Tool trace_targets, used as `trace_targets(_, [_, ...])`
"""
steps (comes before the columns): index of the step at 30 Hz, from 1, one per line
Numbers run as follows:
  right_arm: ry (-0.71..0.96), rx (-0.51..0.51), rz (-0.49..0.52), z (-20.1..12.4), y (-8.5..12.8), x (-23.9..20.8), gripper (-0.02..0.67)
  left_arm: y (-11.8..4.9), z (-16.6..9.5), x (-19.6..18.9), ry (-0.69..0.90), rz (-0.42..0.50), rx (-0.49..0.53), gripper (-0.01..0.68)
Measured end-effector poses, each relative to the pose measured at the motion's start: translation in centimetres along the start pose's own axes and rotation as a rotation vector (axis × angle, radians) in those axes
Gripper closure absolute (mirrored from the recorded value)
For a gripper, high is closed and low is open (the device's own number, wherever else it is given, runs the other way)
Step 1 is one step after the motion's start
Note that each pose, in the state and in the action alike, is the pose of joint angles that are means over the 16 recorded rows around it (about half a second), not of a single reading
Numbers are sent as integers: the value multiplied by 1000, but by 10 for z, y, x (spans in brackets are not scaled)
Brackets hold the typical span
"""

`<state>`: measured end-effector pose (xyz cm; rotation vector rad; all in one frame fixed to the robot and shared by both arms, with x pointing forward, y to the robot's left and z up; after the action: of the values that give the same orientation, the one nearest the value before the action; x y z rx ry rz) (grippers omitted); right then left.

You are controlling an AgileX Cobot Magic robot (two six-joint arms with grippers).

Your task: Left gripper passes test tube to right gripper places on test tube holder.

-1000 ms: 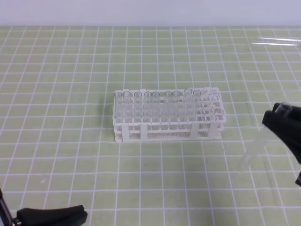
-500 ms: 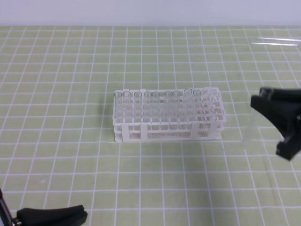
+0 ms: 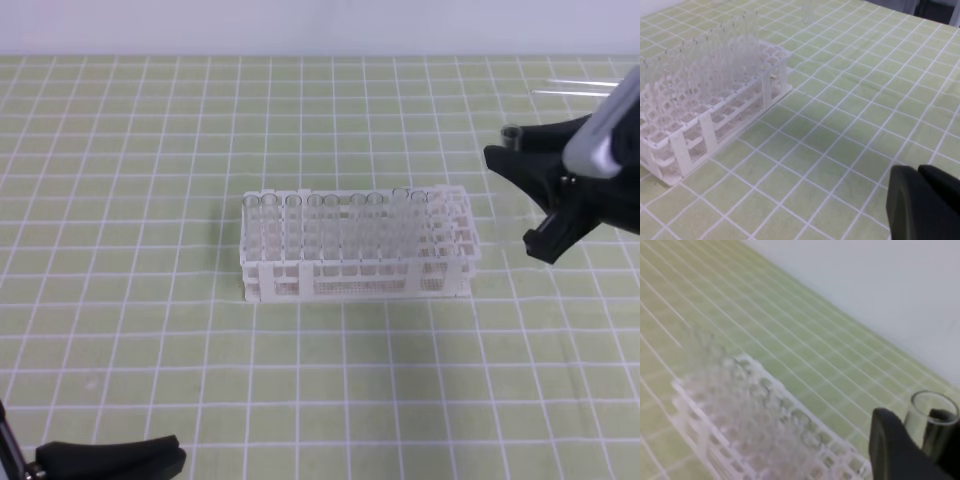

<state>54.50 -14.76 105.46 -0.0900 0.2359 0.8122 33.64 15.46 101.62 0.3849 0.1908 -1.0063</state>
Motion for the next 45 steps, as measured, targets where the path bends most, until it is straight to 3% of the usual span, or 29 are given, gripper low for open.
trace_targets(11, [61,-34,-22,-14,-9,19,547,0,0,0,-1,0,3,673])
trace_targets(29, [-11,-14,11,14,-9,21,547,0,0,0,-2,0,5,673])
trace_targets(39, [-18,7,-62,36,-23,16,547,0,0,0,-2,0,4,673])
trace_targets(45, [2,84,-155,48,-34,13,547,0,0,0,-2,0,5,673])
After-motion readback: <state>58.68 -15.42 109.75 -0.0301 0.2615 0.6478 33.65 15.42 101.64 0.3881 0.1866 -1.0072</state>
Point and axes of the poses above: a point on each arm's last joint axis where the gripper is mounted, x pointing out along that axis toward the gripper, y along the wrist's bending axis when the last joint is at zero, z = x × y, the point moved 8 cm from there along x, pointing out along that axis toward the gripper, and after that the axes turned 10 degrees about x, right-handed, at the moved point
